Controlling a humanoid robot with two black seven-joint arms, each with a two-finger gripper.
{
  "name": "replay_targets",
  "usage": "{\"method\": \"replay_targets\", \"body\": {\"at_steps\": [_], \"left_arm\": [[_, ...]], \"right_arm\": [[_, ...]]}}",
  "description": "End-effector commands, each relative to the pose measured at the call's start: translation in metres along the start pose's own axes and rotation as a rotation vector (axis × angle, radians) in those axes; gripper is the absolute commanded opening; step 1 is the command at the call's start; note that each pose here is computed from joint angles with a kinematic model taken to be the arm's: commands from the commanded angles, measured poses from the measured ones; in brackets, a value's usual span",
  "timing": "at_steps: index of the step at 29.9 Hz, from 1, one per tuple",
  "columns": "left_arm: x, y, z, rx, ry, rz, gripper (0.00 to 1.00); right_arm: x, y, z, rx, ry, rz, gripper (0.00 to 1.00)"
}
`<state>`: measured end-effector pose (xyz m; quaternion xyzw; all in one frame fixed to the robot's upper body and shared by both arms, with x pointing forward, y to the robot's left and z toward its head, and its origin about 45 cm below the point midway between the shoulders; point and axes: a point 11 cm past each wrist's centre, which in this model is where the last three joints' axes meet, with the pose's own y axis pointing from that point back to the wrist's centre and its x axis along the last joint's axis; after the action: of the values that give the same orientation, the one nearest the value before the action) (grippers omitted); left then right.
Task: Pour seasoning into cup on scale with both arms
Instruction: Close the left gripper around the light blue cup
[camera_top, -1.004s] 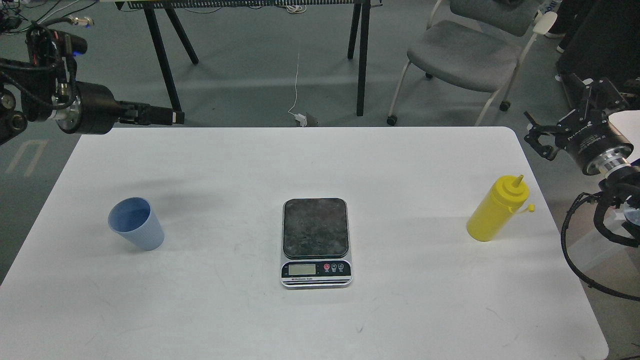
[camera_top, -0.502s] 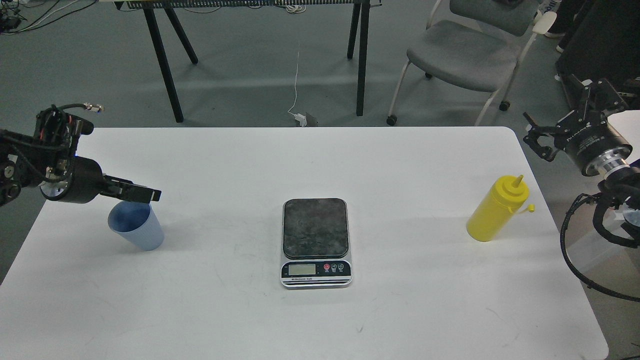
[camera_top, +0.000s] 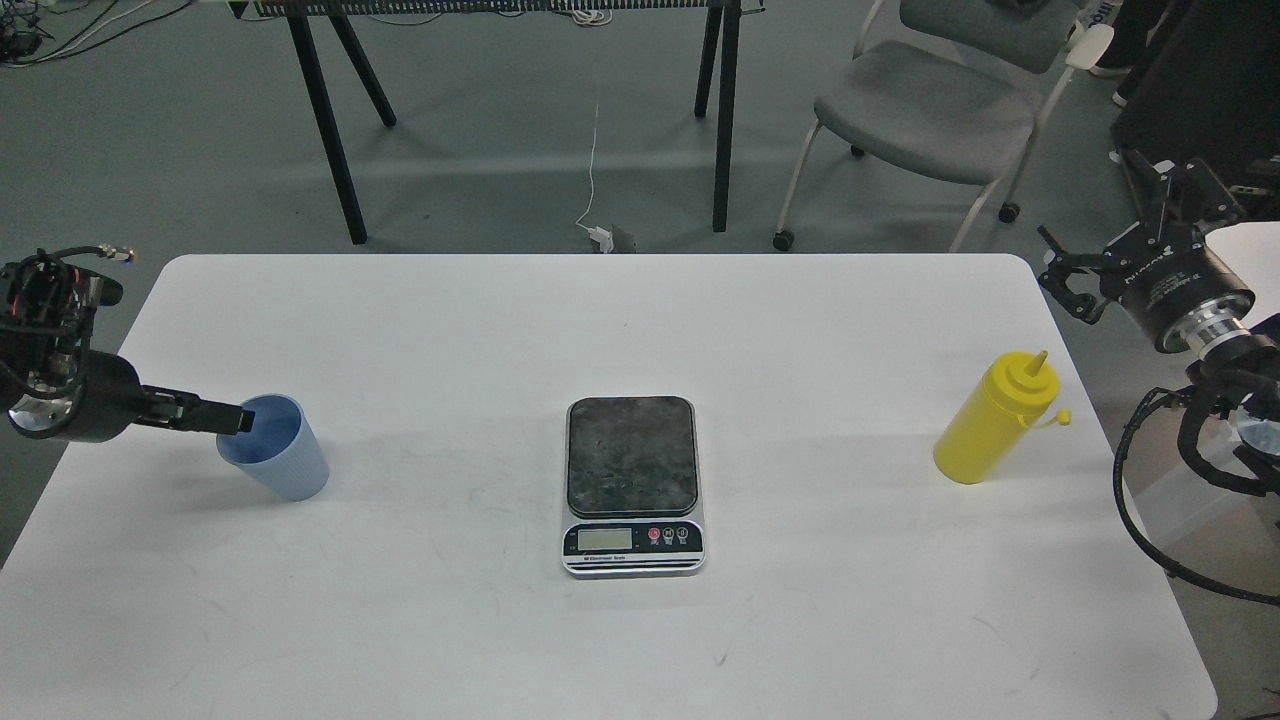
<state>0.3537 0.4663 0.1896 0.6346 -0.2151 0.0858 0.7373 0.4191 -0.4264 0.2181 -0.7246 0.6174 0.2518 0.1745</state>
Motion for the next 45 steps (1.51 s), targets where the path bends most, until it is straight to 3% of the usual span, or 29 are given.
{"method": "replay_targets", "body": {"at_steps": [1,7,13,17,23,25,38,45], "left_arm": [[-0.004,-0.007,0.001,-0.004,0.005,0.001,0.99],[-0.003,-0.014,0.005,-0.012,-0.001,0.013,0.95],[-0.008,-0.018,0.003,-0.003,-0.035,0.032,0.59],[-0.011,-0.018,-0.001,0.021,-0.084,0.015,0.45],[-0.008,-0.017,-0.003,0.036,-0.138,0.040,0.13],[-0.007,-0.017,-0.003,0.043,-0.161,0.041,0.08],[-0.009,-0.018,0.002,0.031,-0.199,0.035,0.06],[0.013,-0.003,0.032,-0.042,-0.227,0.037,0.06]], "right_arm": [[-0.001,-0.001,0.000,0.000,-0.001,-0.003,0.99],[-0.001,0.000,0.002,-0.003,-0.002,-0.004,0.99],[-0.001,0.000,0.001,-0.003,-0.002,-0.003,0.99],[0.000,0.000,0.002,-0.004,-0.001,0.000,0.99],[0.000,0.000,0.002,-0.002,-0.002,0.000,0.99],[0.000,0.000,0.002,-0.001,-0.003,0.000,0.99],[0.000,0.000,0.004,-0.003,-0.006,0.001,0.99],[0.003,0.002,0.005,-0.005,-0.007,0.009,0.99]]}}
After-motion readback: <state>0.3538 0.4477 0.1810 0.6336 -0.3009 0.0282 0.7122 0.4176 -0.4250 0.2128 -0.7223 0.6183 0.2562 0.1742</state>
